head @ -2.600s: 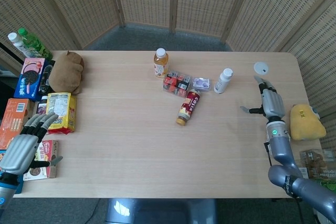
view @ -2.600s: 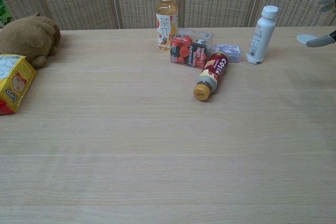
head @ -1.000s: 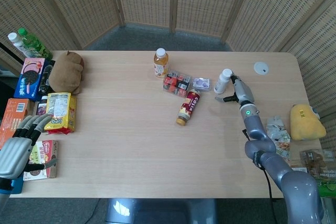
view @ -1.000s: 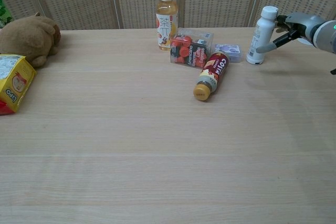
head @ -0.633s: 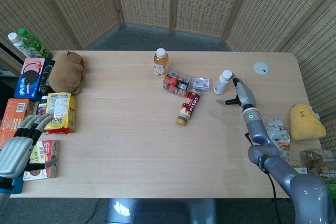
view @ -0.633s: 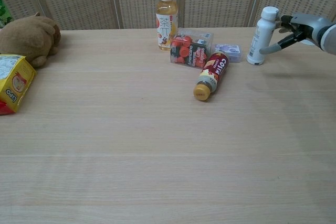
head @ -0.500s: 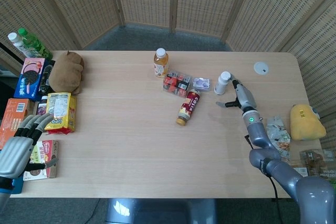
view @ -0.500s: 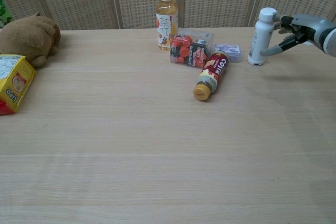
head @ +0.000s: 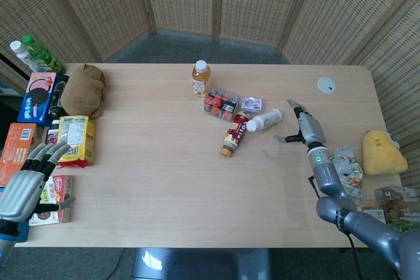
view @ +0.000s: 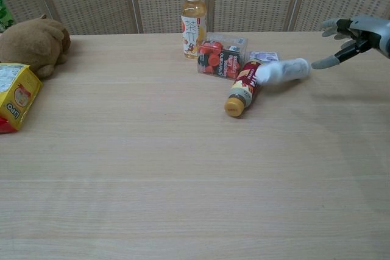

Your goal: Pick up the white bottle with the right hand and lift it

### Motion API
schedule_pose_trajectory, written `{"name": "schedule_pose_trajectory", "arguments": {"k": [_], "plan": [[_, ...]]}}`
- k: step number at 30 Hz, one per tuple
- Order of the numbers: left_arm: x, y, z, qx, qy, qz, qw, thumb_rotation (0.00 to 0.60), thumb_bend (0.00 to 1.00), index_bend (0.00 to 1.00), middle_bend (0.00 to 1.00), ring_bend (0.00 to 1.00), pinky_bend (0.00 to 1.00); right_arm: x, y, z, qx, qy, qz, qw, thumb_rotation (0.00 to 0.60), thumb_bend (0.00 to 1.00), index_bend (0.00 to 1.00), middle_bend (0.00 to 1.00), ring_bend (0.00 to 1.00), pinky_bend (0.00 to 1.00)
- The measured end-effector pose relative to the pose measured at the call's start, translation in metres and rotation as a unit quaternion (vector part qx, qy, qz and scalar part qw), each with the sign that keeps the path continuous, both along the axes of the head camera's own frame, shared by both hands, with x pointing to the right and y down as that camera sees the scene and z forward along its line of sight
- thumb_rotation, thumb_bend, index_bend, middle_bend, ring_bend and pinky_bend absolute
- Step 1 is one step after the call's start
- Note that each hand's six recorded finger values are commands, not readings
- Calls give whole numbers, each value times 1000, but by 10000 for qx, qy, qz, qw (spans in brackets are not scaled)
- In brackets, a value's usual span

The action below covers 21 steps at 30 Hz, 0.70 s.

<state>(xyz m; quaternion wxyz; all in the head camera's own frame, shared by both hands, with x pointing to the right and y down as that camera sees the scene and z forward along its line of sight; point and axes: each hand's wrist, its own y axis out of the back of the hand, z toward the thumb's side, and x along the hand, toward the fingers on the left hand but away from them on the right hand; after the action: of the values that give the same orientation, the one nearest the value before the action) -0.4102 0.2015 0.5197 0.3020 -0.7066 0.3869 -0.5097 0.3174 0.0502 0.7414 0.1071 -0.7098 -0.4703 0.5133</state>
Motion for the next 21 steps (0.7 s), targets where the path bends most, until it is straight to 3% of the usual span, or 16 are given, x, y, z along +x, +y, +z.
{"name": "schedule_pose_trajectory", "arguments": {"k": [11, 21], "plan": [[1, 0, 0, -18, -5, 20, 10000, 575, 71, 0, 0, 0, 0, -3, -3, 9, -110, 95, -119, 9998, 555, 0, 0, 0, 0, 0], [3, 0, 2, -45, 39, 61, 10000, 572, 69, 0, 0, 0, 0, -5, 6, 12, 73, 967, -570, 9937, 554, 0, 0, 0, 0, 0]]}}
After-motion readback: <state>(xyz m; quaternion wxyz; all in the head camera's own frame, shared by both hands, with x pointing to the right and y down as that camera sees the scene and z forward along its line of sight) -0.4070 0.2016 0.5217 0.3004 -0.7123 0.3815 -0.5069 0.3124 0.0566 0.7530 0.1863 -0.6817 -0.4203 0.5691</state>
